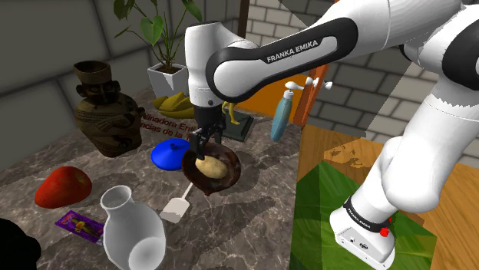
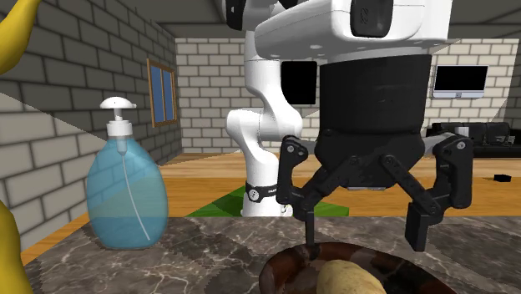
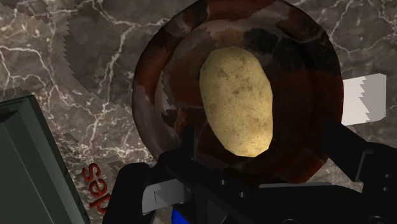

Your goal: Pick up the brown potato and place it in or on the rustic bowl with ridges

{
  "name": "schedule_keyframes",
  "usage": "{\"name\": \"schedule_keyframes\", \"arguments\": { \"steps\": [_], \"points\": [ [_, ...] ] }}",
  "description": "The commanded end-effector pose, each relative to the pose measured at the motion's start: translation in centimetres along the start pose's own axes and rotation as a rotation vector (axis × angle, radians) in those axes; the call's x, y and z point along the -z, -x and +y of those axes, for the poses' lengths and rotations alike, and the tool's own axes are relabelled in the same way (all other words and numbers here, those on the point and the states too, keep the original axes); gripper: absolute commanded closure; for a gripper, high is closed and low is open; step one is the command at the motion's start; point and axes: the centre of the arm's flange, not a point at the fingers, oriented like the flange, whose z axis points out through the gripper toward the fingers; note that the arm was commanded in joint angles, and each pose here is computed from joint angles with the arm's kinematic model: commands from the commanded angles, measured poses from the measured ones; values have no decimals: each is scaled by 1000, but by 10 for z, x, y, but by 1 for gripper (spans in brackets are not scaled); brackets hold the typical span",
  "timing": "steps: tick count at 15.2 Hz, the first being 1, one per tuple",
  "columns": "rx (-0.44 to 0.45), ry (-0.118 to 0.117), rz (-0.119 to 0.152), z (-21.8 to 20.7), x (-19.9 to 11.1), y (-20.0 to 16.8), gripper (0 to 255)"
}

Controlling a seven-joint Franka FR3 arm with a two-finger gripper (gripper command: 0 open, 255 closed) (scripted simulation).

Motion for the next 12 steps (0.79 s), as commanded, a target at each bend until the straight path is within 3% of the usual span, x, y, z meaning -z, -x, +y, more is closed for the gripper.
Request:
{"name": "schedule_keyframes", "arguments": {
  "steps": [1,4,12],
  "points": [
    [0,0,0,0,13,0,0],
    [0,0,0,0,50,0,0],
    [0,0,0,0,50,0,0]
  ]
}}
